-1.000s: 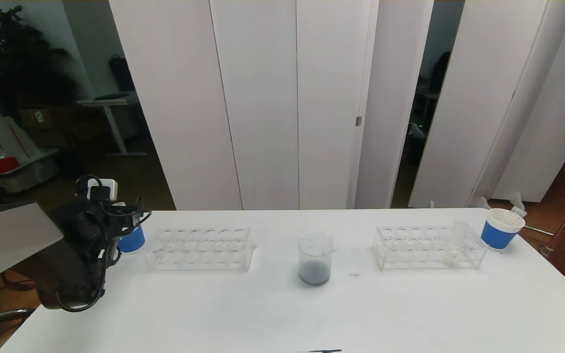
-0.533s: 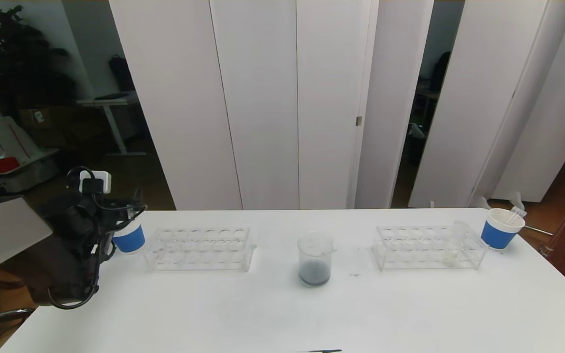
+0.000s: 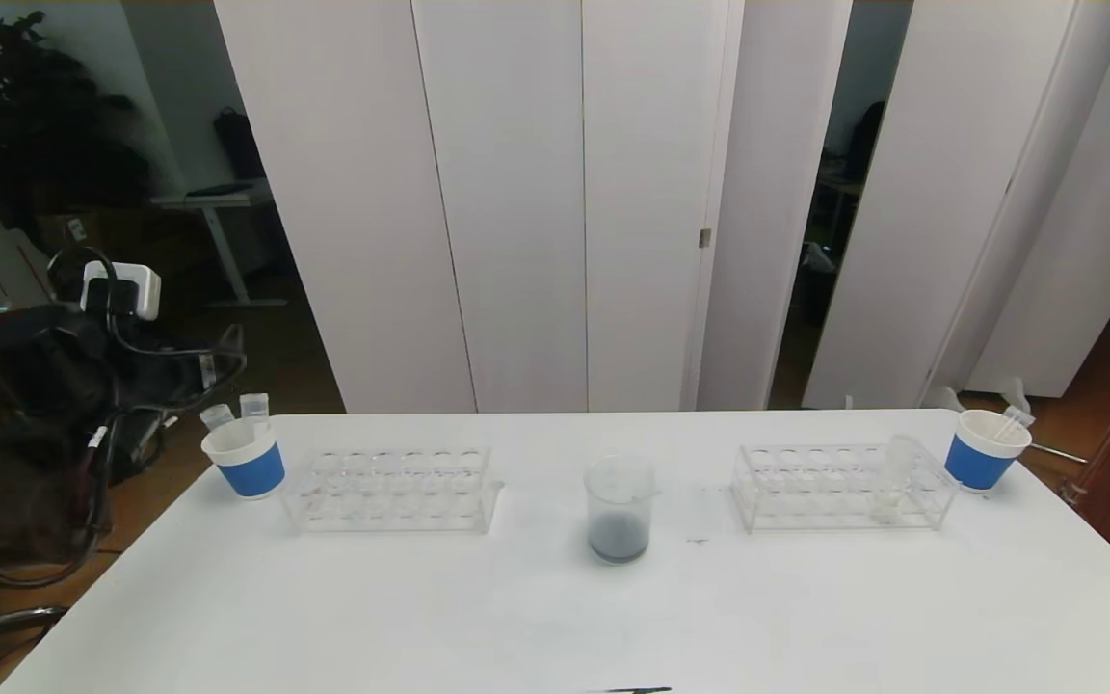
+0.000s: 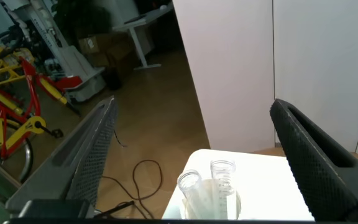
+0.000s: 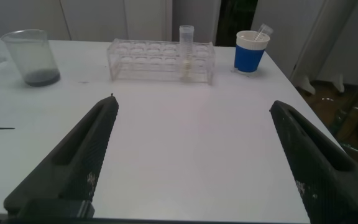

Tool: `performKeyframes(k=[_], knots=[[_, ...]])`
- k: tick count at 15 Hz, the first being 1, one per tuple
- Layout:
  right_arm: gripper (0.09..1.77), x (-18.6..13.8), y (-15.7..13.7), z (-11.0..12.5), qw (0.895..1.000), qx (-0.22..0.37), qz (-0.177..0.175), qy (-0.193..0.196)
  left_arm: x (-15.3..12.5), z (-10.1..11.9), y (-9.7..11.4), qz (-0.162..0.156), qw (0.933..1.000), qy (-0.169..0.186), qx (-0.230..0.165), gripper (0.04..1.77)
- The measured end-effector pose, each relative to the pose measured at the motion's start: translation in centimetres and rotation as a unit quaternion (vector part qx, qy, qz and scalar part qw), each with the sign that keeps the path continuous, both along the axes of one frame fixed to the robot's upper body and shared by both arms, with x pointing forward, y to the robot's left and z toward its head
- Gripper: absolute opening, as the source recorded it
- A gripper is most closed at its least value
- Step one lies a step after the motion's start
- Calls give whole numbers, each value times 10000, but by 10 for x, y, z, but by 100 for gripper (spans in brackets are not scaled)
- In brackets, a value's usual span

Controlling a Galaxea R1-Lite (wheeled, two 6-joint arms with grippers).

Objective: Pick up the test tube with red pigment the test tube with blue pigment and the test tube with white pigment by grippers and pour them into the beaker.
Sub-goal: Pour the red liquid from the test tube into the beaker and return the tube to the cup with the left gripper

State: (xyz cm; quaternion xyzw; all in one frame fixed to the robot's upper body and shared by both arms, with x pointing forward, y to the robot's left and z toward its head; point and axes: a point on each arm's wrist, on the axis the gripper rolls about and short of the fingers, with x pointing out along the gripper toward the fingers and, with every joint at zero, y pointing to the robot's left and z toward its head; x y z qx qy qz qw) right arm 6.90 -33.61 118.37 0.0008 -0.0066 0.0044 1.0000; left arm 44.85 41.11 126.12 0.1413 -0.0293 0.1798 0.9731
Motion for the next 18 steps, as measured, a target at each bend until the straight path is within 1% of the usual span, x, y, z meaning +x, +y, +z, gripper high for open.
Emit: performKeyframes(k=[1, 3, 6, 9, 11, 12, 14, 16, 18], knots=[[175, 0, 0, 0, 10000, 0, 0, 0, -10, 11, -3, -18, 9999, 101, -30, 174], [175, 0, 0, 0, 10000, 0, -2, 0, -34, 35, -9, -170, 9994, 279, -72, 174], [175, 0, 0, 0, 10000, 0, 0, 0, -79, 67, -21, -542, 9972, 501, -109, 174], [175, 0, 0, 0, 10000, 0, -2, 0, -133, 91, -34, -960, 9915, 854, -196, 174], [175, 0, 0, 0, 10000, 0, 0, 0, -174, 101, -44, -1219, 9866, 1050, -259, 174], [175, 0, 0, 0, 10000, 0, 0, 2, -193, 105, -50, -1362, 9842, 1092, -282, 174], [175, 0, 0, 0, 10000, -2, 0, 2, -234, 112, -62, -1640, 9805, 1038, -308, 174], [175, 0, 0, 0, 10000, 0, -2, 0, -275, 112, -72, -1857, 9768, 1016, -311, 174], [175, 0, 0, 0, 10000, 0, 0, 2, -315, 106, -77, -2007, 9741, 997, -309, 174]])
